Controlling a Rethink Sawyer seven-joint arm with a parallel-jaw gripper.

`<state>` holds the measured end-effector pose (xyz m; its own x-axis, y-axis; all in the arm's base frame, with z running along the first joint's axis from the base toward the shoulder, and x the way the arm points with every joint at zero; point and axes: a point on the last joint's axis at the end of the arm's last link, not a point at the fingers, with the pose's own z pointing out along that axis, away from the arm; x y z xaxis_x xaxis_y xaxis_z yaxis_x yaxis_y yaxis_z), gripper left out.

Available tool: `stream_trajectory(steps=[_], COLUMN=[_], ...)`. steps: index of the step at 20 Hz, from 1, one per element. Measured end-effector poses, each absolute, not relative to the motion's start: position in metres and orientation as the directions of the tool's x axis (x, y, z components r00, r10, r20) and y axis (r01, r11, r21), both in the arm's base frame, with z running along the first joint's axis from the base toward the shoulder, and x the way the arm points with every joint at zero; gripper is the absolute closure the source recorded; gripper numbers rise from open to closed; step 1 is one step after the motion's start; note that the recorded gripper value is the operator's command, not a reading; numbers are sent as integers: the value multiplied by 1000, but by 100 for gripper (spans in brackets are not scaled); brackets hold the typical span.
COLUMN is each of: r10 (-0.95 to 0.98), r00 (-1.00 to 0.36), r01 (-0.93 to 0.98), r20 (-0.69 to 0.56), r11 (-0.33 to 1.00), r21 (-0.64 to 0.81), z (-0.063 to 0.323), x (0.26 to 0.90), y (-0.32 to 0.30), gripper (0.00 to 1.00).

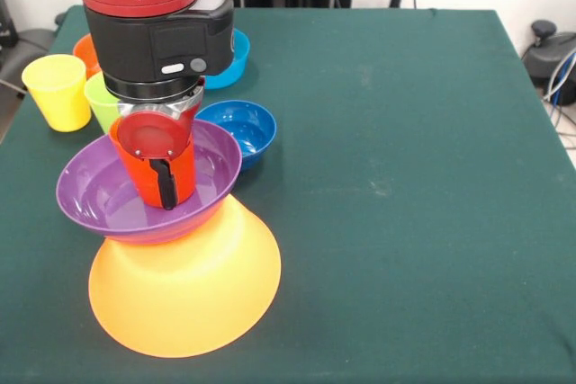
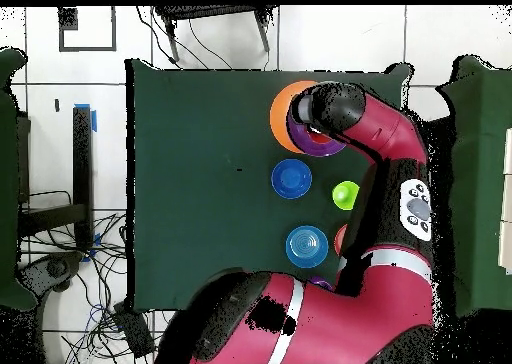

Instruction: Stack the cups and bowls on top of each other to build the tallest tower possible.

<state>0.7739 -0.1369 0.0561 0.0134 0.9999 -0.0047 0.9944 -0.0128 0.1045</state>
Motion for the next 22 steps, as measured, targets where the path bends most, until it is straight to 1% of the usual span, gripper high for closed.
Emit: stream_trajectory(steps=[11,22], r10=[1000,1000], r00=[10,-15], r01=[994,989], r20=[-6,-21], r11=[-10,18], r21=[107,148], z=[54,66], x=[776,796], y=[-136,-124], gripper=[0,0])
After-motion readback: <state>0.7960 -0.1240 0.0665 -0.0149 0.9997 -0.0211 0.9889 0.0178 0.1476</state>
